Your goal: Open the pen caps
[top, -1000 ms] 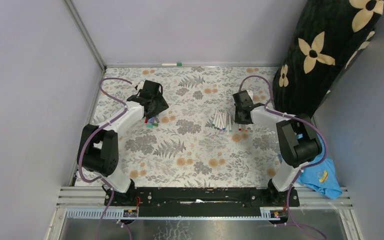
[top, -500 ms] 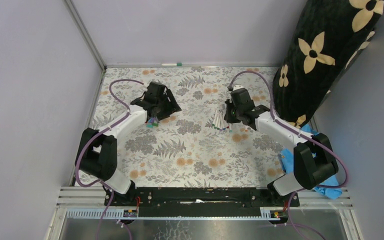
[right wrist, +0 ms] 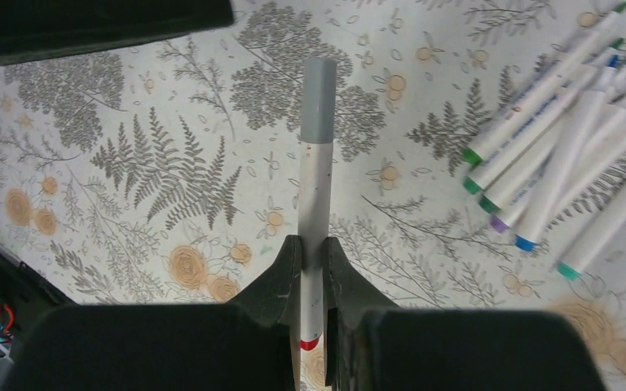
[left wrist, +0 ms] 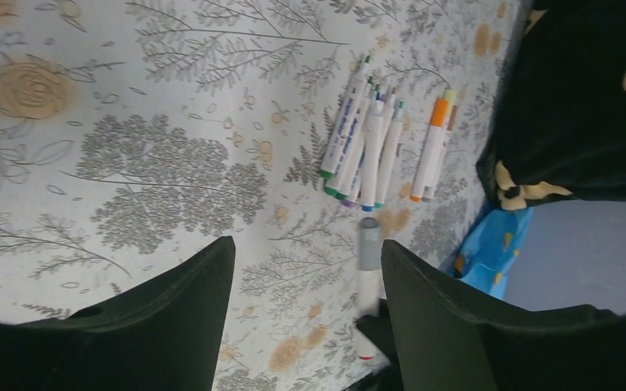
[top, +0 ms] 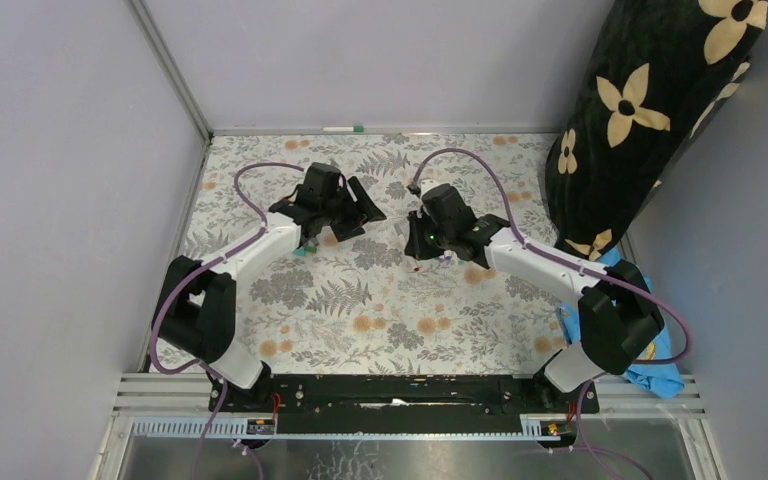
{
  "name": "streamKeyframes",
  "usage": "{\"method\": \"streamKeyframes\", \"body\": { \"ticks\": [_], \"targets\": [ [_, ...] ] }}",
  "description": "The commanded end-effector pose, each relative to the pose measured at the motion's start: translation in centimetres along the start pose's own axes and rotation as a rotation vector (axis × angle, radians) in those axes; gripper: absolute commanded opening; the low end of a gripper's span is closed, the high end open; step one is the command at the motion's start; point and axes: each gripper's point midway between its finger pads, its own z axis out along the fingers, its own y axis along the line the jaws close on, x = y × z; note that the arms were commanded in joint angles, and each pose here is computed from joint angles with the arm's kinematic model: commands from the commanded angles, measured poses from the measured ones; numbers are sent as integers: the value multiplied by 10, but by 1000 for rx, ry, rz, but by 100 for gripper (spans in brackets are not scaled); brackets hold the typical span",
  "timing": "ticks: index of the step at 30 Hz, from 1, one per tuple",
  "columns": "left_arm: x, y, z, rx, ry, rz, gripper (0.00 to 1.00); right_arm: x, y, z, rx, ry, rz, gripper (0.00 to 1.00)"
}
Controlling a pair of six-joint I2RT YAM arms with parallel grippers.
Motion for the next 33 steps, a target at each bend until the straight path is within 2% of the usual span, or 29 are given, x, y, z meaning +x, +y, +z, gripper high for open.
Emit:
{"method": "streamKeyframes", "body": {
  "ticks": [1, 13, 25, 33],
  "targets": [
    [7, -23, 4, 111, 30, -31, 73, -15, 32, 6, -81, -27, -10, 0],
    [25, -23, 9, 134, 95, -50, 73, -28, 56, 13, -130, -55, -23, 0],
    [26, -23, 9, 145, 85, -112, 69, -27, 64, 13, -152, -59, -23, 0],
    [26, -19, 9, 144, 73, -152, 53, -22, 63, 12, -156, -57, -19, 0]
  ]
}}
